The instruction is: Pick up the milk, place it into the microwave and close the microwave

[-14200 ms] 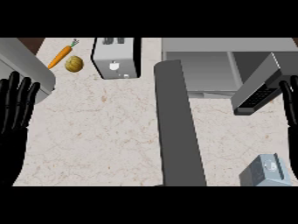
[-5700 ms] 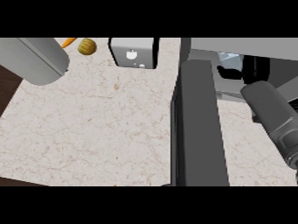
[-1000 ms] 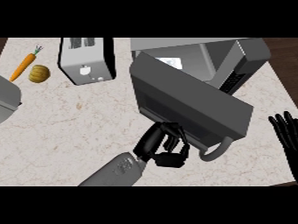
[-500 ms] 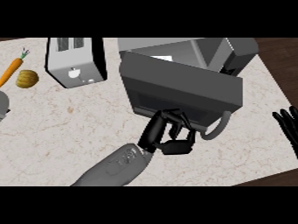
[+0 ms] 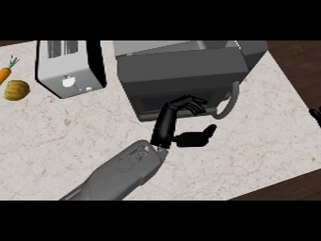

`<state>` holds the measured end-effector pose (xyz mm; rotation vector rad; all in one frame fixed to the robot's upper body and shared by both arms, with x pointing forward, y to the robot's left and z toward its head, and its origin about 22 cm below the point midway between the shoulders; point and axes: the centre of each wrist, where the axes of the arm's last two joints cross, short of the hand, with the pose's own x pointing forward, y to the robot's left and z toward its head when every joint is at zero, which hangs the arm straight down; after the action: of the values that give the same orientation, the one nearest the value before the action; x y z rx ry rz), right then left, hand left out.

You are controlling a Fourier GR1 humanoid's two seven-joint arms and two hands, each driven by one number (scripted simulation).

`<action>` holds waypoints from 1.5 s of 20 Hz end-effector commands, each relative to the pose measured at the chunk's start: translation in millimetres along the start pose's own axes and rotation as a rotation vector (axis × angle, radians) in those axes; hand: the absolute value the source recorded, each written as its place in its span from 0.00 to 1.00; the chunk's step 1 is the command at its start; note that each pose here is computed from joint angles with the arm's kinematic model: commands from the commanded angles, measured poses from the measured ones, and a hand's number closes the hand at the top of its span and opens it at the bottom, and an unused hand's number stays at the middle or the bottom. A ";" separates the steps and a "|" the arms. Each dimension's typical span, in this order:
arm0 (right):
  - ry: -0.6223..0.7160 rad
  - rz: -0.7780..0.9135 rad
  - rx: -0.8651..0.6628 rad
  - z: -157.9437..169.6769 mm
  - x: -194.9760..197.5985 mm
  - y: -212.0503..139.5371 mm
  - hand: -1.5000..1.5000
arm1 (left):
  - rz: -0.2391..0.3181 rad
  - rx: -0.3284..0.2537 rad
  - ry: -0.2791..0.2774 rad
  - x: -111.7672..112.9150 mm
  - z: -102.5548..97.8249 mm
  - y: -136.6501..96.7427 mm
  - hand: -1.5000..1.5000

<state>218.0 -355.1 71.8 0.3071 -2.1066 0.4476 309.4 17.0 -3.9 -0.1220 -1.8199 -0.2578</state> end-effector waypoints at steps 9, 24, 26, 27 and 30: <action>-0.111 0.446 0.043 -46.5 67.0 -47.7 1.00 | 0.057 0.205 0.021 24.8 -36.2 6.2 0.00; -0.123 0.515 0.035 -64.8 73.9 -60.1 1.00 | 0.088 0.236 0.008 26.4 -41.8 5.0 0.00; -0.137 0.532 0.058 -71.3 81.0 -60.7 1.00 | 0.098 0.232 0.016 23.3 -39.6 5.4 0.00; -0.139 0.519 0.040 -71.9 75.7 -59.4 1.00 | 0.097 0.231 0.008 26.0 -41.7 4.4 0.00; -0.143 0.528 0.039 -75.4 78.2 -62.7 1.00 | 0.093 0.240 0.014 22.4 -40.3 5.3 0.00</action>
<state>253.2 -382.3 183.2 -0.2027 -2.3026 0.7936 319.5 6.5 14.7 -0.1106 -1.8152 -0.0491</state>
